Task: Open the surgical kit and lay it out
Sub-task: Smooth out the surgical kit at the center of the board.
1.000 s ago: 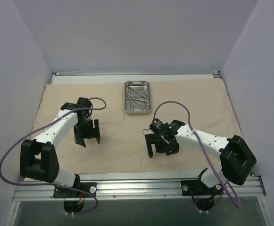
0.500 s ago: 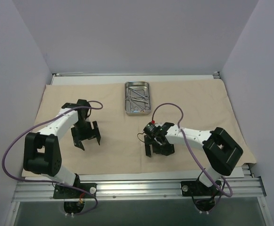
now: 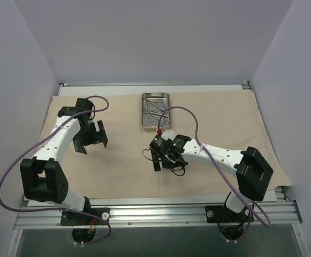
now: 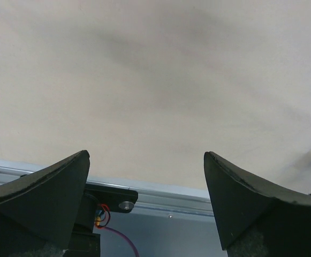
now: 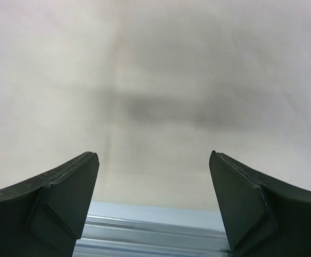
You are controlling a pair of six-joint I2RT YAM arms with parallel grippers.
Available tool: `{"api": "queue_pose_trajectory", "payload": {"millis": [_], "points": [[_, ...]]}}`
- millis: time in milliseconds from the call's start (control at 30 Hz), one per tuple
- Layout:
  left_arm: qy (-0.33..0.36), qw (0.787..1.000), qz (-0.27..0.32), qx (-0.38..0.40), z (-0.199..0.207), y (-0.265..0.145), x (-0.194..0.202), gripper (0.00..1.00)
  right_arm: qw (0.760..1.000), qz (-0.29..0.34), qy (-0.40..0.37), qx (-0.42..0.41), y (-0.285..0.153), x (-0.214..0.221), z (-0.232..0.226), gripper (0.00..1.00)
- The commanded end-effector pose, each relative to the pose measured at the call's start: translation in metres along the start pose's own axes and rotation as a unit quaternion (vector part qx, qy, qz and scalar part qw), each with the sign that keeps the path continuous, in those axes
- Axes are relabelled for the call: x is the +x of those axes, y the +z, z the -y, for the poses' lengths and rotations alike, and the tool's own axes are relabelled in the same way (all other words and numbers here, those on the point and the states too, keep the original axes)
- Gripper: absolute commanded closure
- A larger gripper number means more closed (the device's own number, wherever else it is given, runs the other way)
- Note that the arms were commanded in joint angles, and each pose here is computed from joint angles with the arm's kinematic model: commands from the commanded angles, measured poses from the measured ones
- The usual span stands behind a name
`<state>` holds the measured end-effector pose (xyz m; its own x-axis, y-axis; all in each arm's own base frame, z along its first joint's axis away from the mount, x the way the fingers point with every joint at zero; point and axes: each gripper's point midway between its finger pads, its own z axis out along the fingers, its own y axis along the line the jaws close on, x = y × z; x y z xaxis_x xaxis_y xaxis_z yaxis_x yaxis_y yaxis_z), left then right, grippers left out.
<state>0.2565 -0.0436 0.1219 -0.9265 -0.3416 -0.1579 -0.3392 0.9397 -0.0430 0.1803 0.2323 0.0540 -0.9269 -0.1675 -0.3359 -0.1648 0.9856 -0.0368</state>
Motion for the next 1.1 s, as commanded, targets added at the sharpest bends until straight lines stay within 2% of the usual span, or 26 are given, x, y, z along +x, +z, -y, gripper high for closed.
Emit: {"api": "queue_pose_trajectory", "payload": {"millis": [0,67,100,133,167,233,367,400,433,533,900,1067], "points": [[0.008,0.999,0.033,-0.012,-0.003,-0.014,-0.019,0.02,0.997,0.070,-0.037,-0.003,-0.024,-0.050,-0.017,0.13],[0.002,1.000,0.025,-0.011,-0.002,-0.009,-0.021,0.01,0.995,0.064,-0.075,-0.021,-0.014,-0.058,-0.038,0.19],[-0.007,1.000,0.023,-0.010,-0.002,-0.007,-0.022,0.01,0.993,0.061,-0.088,-0.044,-0.012,-0.060,-0.053,0.26],[-0.010,1.000,0.022,-0.007,-0.001,-0.006,-0.025,0.00,0.992,0.060,-0.099,-0.052,-0.010,-0.061,-0.063,0.39],[-0.012,1.000,0.025,-0.003,-0.001,-0.006,-0.028,0.00,0.989,0.054,-0.125,-0.055,0.000,-0.059,-0.074,0.44],[-0.023,0.999,0.040,-0.003,-0.008,-0.012,-0.042,0.00,0.982,0.073,-0.153,-0.087,-0.007,-0.065,-0.107,0.49],[-0.055,0.997,0.048,0.003,-0.028,-0.017,-0.062,0.03,0.965,0.065,-0.212,-0.137,0.001,-0.052,-0.153,0.62],[-0.057,0.997,0.049,0.008,-0.029,-0.017,-0.065,0.04,0.961,0.067,-0.223,-0.150,0.002,-0.051,-0.162,0.66],[-0.064,0.997,0.049,0.008,-0.032,-0.016,-0.067,0.04,0.958,0.053,-0.232,-0.162,0.007,-0.041,-0.170,0.74],[-0.067,0.996,0.048,0.015,-0.032,-0.015,-0.068,0.04,0.954,0.029,-0.242,-0.176,0.019,-0.024,-0.179,0.86],[-0.072,0.996,0.046,0.015,-0.036,-0.005,-0.063,0.04,0.942,-0.057,-0.283,-0.171,0.045,0.038,-0.152,0.99],[-0.069,0.996,0.040,0.031,-0.030,-0.003,-0.065,0.04,0.937,-0.043,-0.299,-0.176,0.037,0.031,-0.152,1.00]]}}
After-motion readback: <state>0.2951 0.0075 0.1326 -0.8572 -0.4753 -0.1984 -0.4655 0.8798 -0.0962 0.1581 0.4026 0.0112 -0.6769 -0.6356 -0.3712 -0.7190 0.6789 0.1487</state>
